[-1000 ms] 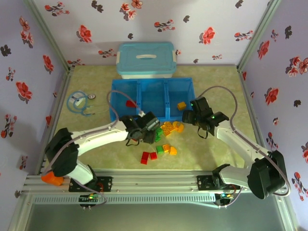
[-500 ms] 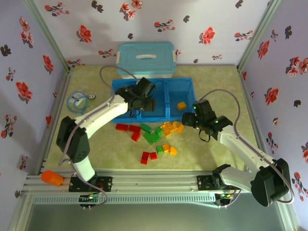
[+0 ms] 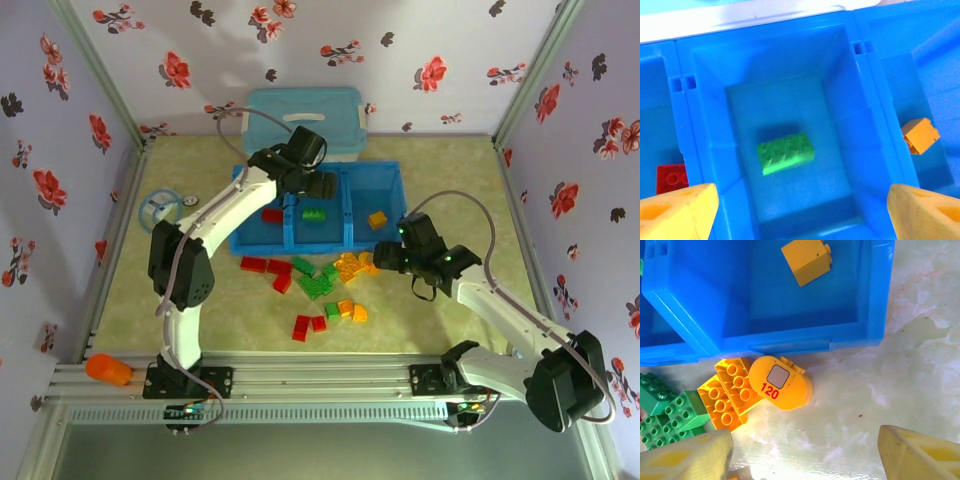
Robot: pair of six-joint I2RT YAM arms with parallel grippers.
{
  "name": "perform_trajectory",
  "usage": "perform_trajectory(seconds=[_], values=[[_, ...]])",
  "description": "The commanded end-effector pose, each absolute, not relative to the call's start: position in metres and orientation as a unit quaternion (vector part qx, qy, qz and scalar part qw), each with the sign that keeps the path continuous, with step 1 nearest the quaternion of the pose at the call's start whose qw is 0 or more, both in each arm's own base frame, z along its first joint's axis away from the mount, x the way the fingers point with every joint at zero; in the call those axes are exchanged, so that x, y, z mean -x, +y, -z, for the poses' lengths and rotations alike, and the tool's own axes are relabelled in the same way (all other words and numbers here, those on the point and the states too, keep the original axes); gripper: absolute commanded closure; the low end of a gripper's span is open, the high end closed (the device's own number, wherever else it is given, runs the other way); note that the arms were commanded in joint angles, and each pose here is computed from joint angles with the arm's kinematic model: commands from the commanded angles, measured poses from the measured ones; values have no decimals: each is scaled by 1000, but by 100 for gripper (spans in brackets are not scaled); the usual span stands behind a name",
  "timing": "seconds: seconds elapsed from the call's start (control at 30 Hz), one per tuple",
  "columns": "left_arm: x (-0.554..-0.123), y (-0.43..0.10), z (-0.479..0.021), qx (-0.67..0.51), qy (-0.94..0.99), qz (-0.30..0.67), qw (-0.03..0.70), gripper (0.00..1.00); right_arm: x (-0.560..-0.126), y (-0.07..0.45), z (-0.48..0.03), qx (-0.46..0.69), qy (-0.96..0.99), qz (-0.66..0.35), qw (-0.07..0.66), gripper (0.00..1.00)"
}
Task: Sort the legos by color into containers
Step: Place the lego in the container.
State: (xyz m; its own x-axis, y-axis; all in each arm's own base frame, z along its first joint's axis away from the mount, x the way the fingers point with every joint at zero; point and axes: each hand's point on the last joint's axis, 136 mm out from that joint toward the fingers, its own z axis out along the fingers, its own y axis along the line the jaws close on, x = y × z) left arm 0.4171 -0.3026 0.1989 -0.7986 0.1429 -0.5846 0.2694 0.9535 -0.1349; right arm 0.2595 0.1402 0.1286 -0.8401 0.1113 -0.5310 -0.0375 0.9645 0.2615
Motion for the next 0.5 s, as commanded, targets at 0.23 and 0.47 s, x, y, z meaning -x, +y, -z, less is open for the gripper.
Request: perform_trajectory(seconds=[0.23,0.47], values=[[-351,-258,-248,-99,917,154,354,13,-256,147,-128,12,955,-122,268,23],[-297,-215,-218,-69,921,164,347,16,-257,163,-120,39,960,-122,250,23]])
